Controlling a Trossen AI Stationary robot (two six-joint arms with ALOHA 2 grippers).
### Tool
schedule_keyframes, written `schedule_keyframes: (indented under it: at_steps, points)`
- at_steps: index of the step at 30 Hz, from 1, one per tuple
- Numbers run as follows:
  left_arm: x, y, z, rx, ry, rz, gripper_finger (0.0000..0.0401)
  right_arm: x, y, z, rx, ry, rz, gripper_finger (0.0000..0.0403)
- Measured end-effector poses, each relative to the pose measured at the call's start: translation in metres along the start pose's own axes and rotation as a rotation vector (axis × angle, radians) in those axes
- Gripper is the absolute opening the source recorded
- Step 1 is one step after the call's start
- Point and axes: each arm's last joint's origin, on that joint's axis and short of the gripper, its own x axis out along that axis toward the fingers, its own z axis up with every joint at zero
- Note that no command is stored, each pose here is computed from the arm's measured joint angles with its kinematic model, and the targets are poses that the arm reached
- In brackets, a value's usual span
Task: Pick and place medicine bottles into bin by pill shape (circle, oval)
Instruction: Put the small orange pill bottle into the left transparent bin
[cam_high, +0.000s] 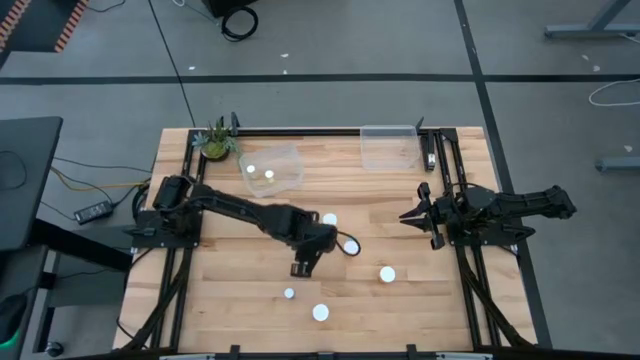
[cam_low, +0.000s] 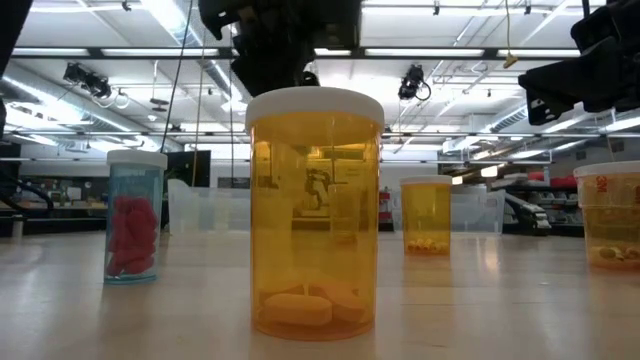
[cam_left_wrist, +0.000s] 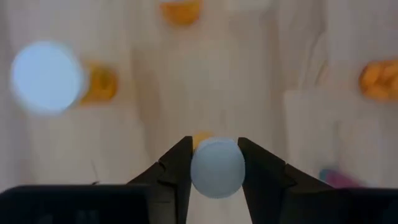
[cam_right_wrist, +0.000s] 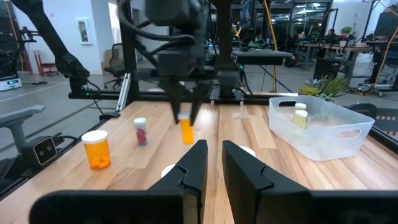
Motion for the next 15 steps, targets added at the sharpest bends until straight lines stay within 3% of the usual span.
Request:
schedule_keyframes:
  at_steps: [8,15]
  points:
    - [-0.024,0.046,-0.01,-0.011,0.058,0.079,0.0129,0.0,0.0,0.0,0.0,0.0,0.0,0.0057]
    - [-0.048,0.1,-0.025,-0.111,0.075,0.148,0.0122,0.0,0.0,0.0,0.0,0.0,0.0,0.0057]
